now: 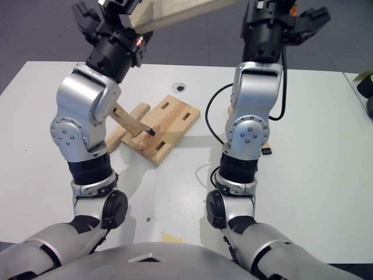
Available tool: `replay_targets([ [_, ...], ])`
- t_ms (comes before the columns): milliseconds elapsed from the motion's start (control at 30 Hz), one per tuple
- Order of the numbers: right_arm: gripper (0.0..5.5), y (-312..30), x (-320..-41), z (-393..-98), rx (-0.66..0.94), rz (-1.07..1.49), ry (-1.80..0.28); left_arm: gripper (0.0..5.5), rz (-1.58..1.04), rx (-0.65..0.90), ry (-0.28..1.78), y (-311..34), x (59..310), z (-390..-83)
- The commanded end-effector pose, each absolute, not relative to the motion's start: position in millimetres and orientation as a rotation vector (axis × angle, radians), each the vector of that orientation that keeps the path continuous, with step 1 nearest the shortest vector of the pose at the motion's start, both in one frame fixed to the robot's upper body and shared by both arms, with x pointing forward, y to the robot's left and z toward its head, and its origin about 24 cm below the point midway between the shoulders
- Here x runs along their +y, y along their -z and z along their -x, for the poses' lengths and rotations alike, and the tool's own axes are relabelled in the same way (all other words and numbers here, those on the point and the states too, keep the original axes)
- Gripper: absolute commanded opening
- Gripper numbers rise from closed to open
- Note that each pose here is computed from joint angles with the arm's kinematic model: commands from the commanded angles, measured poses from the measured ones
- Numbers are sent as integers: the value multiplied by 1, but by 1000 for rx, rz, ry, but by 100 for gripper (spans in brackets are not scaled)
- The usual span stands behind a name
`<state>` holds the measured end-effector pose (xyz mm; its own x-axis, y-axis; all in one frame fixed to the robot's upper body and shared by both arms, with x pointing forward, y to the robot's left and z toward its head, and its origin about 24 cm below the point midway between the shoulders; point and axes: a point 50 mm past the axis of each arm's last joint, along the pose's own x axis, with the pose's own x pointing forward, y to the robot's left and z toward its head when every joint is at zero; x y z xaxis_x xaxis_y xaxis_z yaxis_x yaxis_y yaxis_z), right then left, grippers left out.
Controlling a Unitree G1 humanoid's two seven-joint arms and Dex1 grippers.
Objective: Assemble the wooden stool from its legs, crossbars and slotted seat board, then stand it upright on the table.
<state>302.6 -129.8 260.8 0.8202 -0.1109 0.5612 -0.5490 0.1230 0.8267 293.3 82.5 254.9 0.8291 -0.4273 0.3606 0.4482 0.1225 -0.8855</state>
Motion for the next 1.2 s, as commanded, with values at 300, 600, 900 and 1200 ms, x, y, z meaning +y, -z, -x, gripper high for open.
replay_targets([
  [300,100,-219,-107,-310,-398,-1573,-194,273,1291,-21,719,-261,74,-289],
  [600,101,-201,-101,-314,-280,-1622,-100,136,1273,-45,708,-263,77,-293],
  [900,102,-191,-90,-312,-176,-1678,-105,103,1289,-137,703,-280,84,-300],
  [1200,235,-193,-95,-312,-176,-1602,-137,103,1250,-173,696,-287,89,-302],
])
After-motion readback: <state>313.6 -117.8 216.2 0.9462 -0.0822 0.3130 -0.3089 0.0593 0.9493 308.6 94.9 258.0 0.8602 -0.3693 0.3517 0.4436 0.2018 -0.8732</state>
